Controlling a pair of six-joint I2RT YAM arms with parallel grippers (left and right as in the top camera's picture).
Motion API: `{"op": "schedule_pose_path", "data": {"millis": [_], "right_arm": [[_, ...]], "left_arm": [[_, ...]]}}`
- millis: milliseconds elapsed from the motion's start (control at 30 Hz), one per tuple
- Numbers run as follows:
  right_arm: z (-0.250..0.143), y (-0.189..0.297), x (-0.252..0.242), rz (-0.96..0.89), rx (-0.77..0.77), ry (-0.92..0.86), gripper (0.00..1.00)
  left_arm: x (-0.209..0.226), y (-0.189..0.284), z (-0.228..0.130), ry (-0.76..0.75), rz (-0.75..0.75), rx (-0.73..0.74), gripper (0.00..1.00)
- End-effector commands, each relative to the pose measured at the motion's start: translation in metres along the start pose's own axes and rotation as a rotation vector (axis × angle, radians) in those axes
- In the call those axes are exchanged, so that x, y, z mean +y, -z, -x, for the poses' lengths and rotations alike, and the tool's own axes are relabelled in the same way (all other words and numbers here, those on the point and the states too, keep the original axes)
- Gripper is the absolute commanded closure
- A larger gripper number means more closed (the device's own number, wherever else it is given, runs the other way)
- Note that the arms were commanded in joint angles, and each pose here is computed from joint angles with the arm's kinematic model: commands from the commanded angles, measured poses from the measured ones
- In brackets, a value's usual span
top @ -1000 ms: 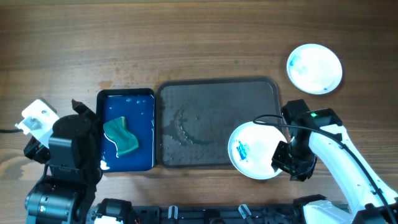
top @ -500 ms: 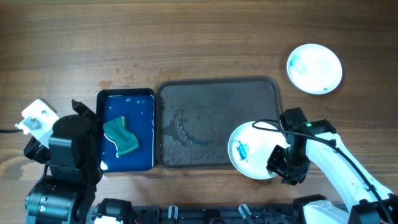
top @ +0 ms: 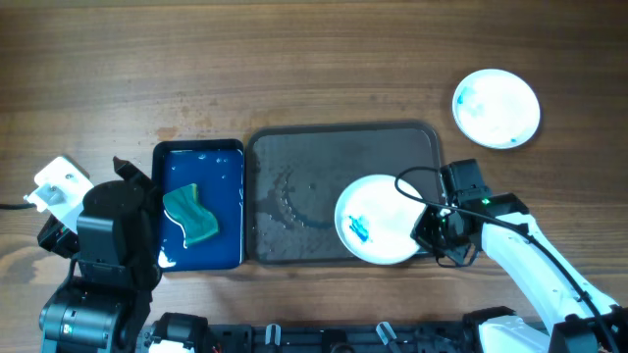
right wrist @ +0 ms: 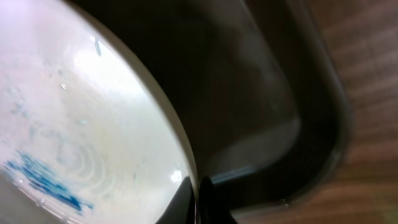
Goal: Clean dirty plates on tray and stack at the side
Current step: 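Grasp the rim and pull the plate toward the tray center, then grasp the green sponge in the blue tray with the left gripper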
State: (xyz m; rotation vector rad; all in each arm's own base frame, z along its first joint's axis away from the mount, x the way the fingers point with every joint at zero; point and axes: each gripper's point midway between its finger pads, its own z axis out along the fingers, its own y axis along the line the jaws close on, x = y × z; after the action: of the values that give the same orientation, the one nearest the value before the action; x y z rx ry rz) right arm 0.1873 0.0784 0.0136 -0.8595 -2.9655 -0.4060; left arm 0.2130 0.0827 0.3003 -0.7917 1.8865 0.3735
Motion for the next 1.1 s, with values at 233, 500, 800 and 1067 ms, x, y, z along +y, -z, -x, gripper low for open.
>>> {"op": "schedule_pose_path", "data": {"millis": [233, 500, 800, 1067], "right_arm": [[0.038, -0.014, 0.024, 0.070, -0.134, 0.108, 0.95], [0.030, -0.044, 0.008, -0.012, -0.032, 0.120, 0.95], [0.034, -0.045, 0.012, 0.005, -0.046, 0.134, 0.95], [0.031, -0.045, 0.013, 0.011, -0.036, 0.150, 0.95]], "left_arm": [[-0.001, 0.001, 0.002, 0.002, -0.005, -0.006, 0.00], [-0.001, 0.001, 0.002, 0.001, -0.005, -0.006, 0.00], [-0.072, -0.013, -0.069, -0.096, -0.272, 0.359, 0.00], [-0.089, -0.054, -0.237, -0.321, -0.055, 1.092, 0.00]]}}
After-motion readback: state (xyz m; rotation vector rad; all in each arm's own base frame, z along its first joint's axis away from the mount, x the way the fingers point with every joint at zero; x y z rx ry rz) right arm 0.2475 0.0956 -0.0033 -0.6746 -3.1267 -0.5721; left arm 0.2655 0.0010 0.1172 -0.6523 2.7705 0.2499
